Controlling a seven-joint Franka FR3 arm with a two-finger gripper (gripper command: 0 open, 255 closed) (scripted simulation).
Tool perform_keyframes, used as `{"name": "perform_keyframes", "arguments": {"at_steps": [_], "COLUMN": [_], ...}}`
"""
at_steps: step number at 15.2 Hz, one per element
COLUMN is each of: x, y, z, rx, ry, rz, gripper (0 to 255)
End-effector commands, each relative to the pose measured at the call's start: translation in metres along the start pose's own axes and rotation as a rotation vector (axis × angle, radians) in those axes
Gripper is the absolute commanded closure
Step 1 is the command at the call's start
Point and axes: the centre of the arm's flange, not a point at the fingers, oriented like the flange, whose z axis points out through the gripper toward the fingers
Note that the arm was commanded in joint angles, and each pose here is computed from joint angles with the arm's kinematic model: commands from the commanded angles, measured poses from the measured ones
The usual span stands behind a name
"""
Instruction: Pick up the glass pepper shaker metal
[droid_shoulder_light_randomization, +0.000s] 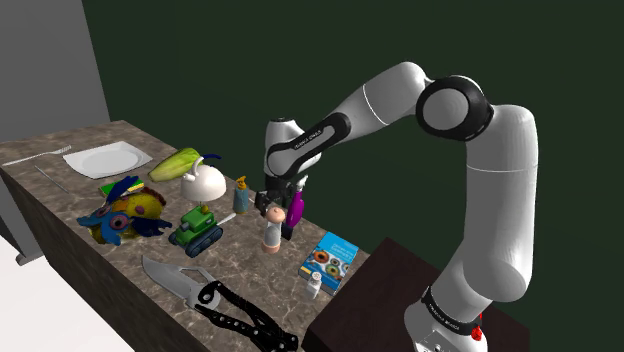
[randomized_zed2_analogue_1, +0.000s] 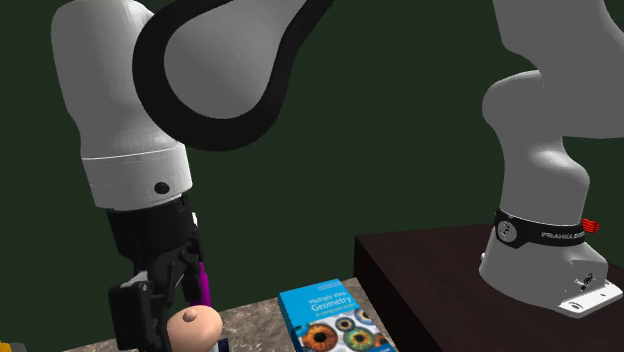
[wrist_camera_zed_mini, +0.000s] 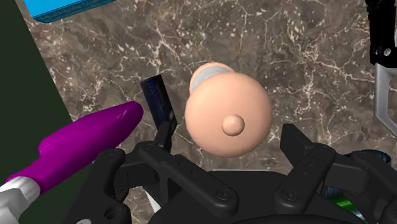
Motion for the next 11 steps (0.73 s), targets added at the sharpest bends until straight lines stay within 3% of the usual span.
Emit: {"name": "perform_keyframes", "arguments": {"at_steps": [1,2,3,11], "x": [0.0006,0.0007,0.0010,0.0016], "y": [-0.0019,-0.0019,-0.0013,-0.0014], "z": [0.0077,0.0077,0.0073,0.0081], "rx": [0.000,0.000,0.000,0.000], "ry": [0.000,0.000,0.000,0.000], "rz": [0.000,0.000,0.000,0.000], "gripper": [0,0,255,255]}}
